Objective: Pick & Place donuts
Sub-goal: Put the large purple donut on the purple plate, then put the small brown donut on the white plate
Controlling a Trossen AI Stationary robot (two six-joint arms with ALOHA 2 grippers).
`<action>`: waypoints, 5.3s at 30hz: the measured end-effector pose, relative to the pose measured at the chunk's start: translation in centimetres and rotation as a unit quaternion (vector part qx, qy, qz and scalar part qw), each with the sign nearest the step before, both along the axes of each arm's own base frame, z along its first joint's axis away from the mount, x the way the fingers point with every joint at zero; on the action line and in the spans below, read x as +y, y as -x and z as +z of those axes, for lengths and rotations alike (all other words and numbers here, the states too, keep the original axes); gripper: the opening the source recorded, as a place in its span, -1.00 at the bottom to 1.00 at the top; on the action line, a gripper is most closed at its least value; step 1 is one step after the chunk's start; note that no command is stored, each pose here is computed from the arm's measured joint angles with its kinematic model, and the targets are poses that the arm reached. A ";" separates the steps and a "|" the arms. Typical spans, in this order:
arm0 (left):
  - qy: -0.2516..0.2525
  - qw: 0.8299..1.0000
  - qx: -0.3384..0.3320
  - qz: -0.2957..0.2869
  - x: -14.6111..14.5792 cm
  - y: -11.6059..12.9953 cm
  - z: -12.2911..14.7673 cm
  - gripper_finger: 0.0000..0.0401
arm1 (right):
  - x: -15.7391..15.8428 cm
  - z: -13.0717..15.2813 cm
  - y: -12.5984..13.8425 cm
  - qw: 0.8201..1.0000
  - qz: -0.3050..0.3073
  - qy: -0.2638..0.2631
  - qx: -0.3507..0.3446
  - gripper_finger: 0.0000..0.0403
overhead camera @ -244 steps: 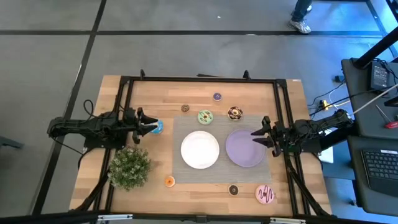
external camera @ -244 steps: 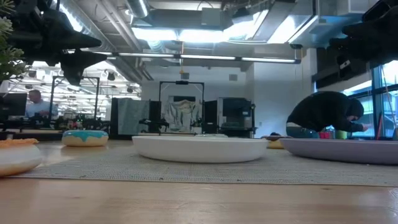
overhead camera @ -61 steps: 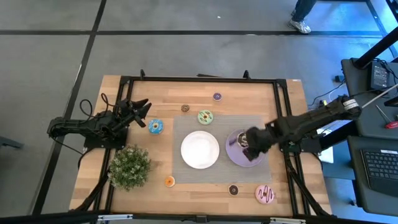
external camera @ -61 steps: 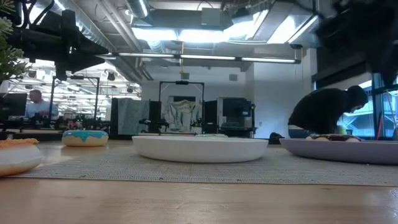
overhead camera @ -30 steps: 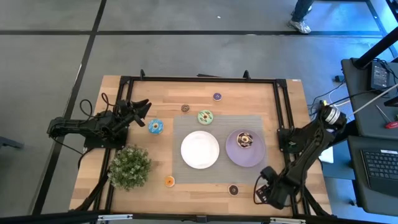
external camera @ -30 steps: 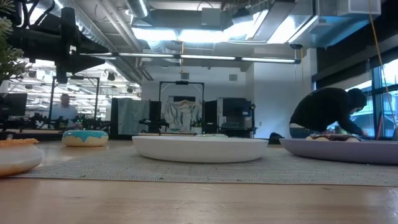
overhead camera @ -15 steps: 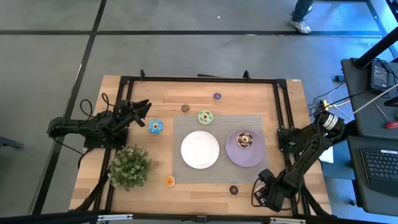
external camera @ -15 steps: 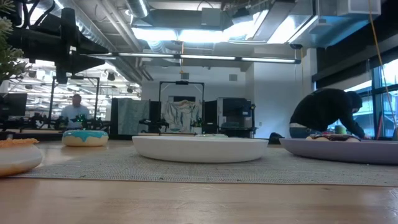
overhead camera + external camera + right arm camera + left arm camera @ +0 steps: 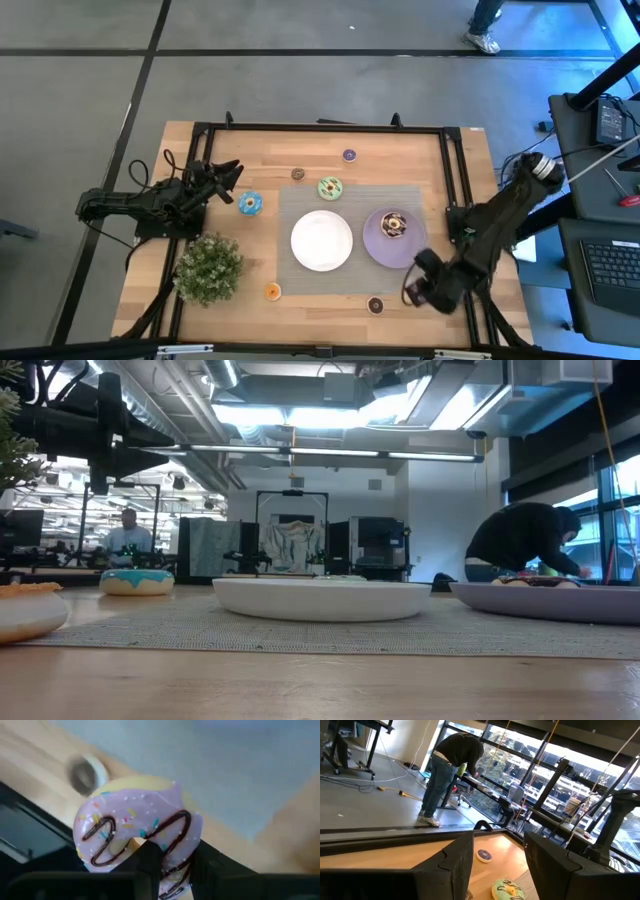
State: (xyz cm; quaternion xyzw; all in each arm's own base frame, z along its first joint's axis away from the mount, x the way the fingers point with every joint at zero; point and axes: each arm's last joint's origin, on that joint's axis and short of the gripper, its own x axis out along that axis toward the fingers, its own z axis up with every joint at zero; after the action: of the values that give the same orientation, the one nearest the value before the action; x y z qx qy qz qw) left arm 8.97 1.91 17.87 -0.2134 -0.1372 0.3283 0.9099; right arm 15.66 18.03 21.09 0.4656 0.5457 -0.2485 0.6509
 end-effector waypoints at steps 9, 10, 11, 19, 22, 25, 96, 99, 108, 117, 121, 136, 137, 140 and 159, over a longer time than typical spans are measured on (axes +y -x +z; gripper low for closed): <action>0.000 1.000 0.000 0.000 0.0 0.0 0.0 -0.16 | -7.0 0.7 -3.7 0.997 0.016 0.075 0.004 -0.61; 0.000 1.000 0.000 0.000 0.0 0.0 0.0 -0.16 | -7.6 0.7 -4.0 0.997 0.022 0.080 0.003 -0.61; 0.000 1.000 0.000 0.000 0.0 0.0 0.0 -0.16 | -8.1 0.7 -4.3 0.996 0.031 0.085 0.003 -0.61; 0.016 1.000 -0.014 -0.002 0.0 0.0 0.0 -0.16 | -10.7 0.7 -5.3 0.994 0.060 0.093 0.005 -0.60; 0.016 1.000 -0.014 -0.002 0.0 0.0 0.0 -0.16 | -11.0 0.1 -5.3 0.993 0.063 0.097 0.008 -0.60; 0.016 1.000 -0.014 -0.002 0.0 0.0 0.0 -0.16 | -11.2 -1.2 -4.8 0.993 0.065 0.096 0.022 -0.59; 0.026 0.997 -0.033 -0.061 -0.3 -0.2 0.1 0.05 | -20.3 5.0 -8.7 0.970 0.045 0.232 -0.064 0.06; 0.034 0.996 -0.041 -0.078 -0.3 -0.2 0.2 0.19 | -20.5 4.9 -8.4 0.970 0.056 0.233 -0.047 0.06; 0.072 0.991 -0.067 -0.091 -0.4 -0.3 0.4 0.27 | -21.8 4.8 -8.1 0.966 0.071 0.246 -0.033 0.06; 0.083 0.991 0.100 -0.008 0.1 -2.3 4.1 0.20 | -24.7 4.9 -7.7 0.962 0.052 0.265 -0.029 0.06; 0.108 0.975 0.193 0.009 1.0 -5.4 6.6 0.21 | -25.6 5.0 -7.7 0.961 0.043 0.270 -0.040 0.06; 0.290 0.861 0.418 -0.026 11.1 -17.8 4.3 0.10 | -26.2 5.1 -7.7 0.964 0.048 0.258 -0.054 0.06; 0.299 0.854 0.424 -0.028 11.6 -18.2 3.7 0.09 | -26.2 5.1 -7.7 0.963 0.049 0.258 -0.054 0.06; 0.319 0.837 0.444 -0.026 12.6 -19.3 1.7 0.07 | -26.1 5.1 -7.7 0.963 0.050 0.258 -0.054 0.06; 0.362 0.800 0.478 -0.037 13.7 -21.6 -3.8 0.01 | -26.1 5.1 -7.7 0.963 0.050 0.259 -0.053 0.06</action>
State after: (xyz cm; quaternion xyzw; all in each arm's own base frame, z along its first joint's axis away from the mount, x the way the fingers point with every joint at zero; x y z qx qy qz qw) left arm 30.54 15.60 14.12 -0.3486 0.4516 0.3807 0.7278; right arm 23.36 -8.12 26.17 0.2657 0.4501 -0.3239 0.7886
